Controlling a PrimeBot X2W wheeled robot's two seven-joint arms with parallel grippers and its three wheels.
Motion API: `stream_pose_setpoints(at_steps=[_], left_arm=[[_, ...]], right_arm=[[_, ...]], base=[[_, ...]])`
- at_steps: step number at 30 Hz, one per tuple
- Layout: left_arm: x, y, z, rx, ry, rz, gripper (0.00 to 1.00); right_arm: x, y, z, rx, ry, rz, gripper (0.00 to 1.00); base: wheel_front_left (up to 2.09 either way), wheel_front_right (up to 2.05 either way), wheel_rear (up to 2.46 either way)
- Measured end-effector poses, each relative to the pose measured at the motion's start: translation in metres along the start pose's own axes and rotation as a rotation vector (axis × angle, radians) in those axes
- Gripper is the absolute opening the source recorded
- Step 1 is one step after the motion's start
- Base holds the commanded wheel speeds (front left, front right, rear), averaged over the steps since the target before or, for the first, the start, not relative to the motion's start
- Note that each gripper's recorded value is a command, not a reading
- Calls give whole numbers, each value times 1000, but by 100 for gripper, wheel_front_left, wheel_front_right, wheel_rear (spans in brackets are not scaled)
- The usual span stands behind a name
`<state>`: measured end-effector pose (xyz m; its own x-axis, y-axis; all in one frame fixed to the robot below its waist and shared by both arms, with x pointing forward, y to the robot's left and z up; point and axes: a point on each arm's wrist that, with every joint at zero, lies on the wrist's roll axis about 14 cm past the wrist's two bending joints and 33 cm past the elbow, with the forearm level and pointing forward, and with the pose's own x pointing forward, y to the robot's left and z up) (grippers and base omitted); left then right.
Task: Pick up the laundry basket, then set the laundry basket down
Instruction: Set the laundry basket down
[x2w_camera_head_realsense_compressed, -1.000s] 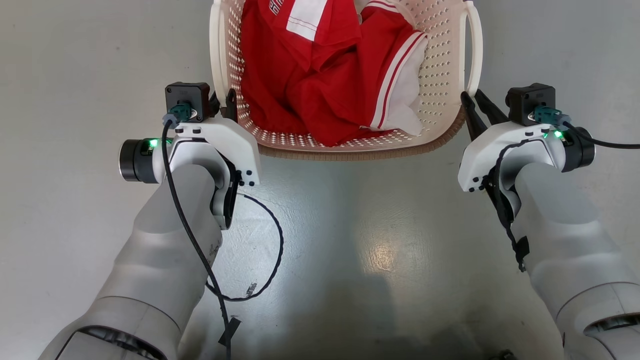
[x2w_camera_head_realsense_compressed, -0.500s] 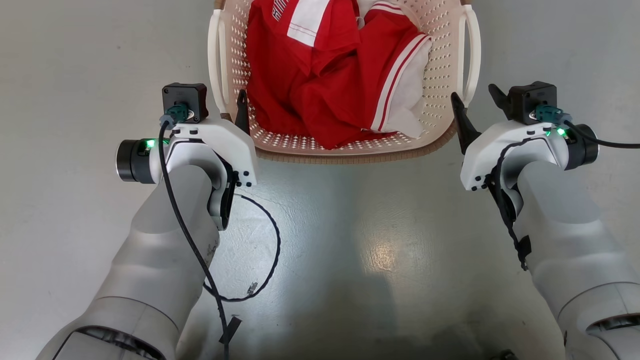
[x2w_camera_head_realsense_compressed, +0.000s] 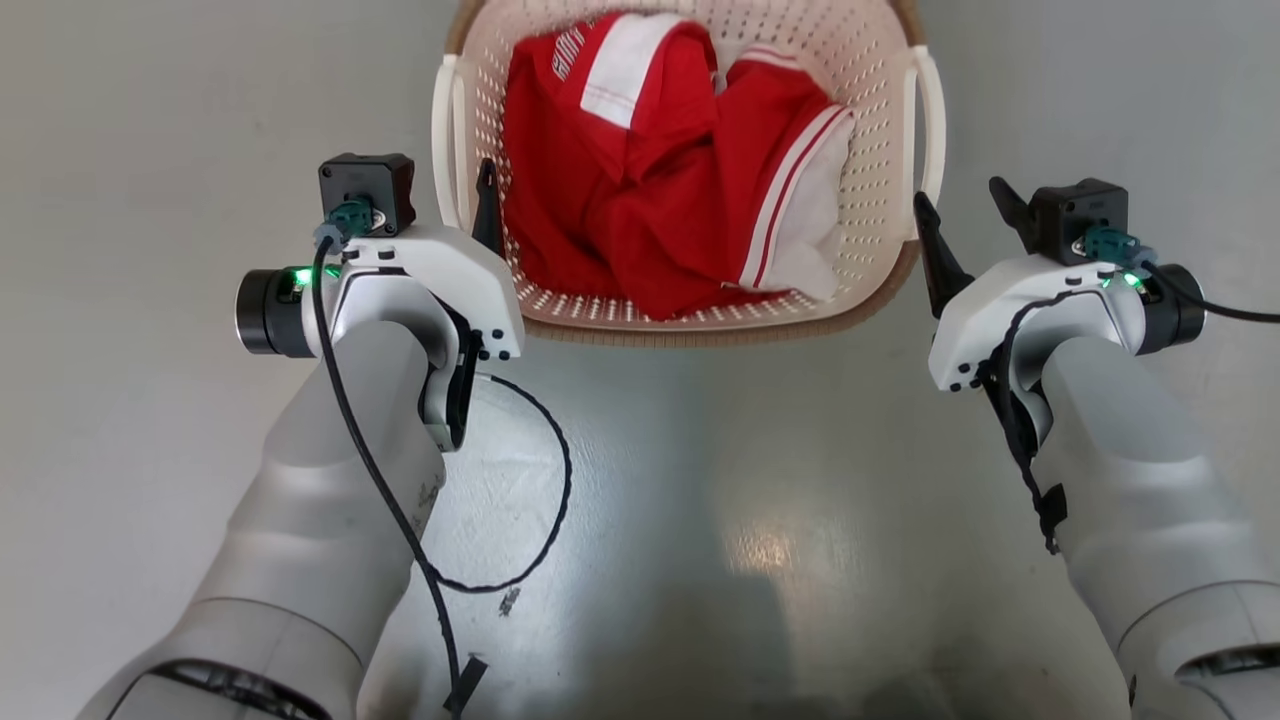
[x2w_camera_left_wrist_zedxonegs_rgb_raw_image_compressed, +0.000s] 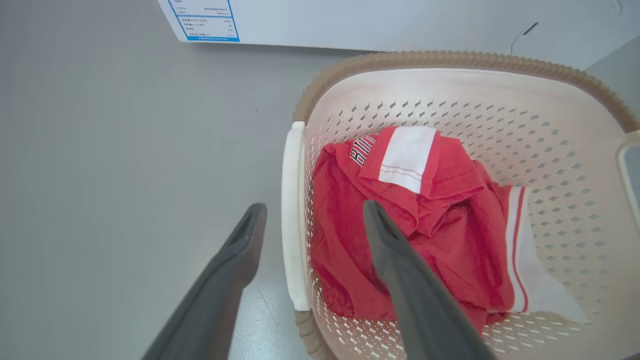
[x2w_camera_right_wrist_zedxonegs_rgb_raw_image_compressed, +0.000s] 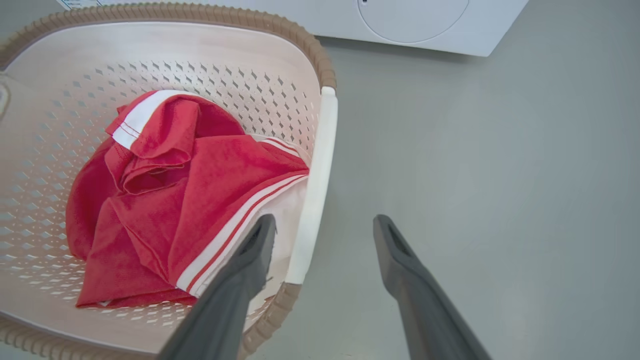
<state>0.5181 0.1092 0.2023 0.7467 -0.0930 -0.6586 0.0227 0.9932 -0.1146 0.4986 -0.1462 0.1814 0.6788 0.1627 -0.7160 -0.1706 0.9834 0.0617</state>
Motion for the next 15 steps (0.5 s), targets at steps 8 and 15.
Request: stream_pose_setpoints(at_steps=[8, 15], left_arm=[[-26, -8, 39, -53, -119, -22, 100], [-71, -13, 83, -93, -276, -58, 100]], right_arm=[[-23, 8, 60, -11, -180, 16, 100], [-79, 4, 106, -24, -372, -13, 100]], base=[[0, 0, 0], [0, 0, 0]])
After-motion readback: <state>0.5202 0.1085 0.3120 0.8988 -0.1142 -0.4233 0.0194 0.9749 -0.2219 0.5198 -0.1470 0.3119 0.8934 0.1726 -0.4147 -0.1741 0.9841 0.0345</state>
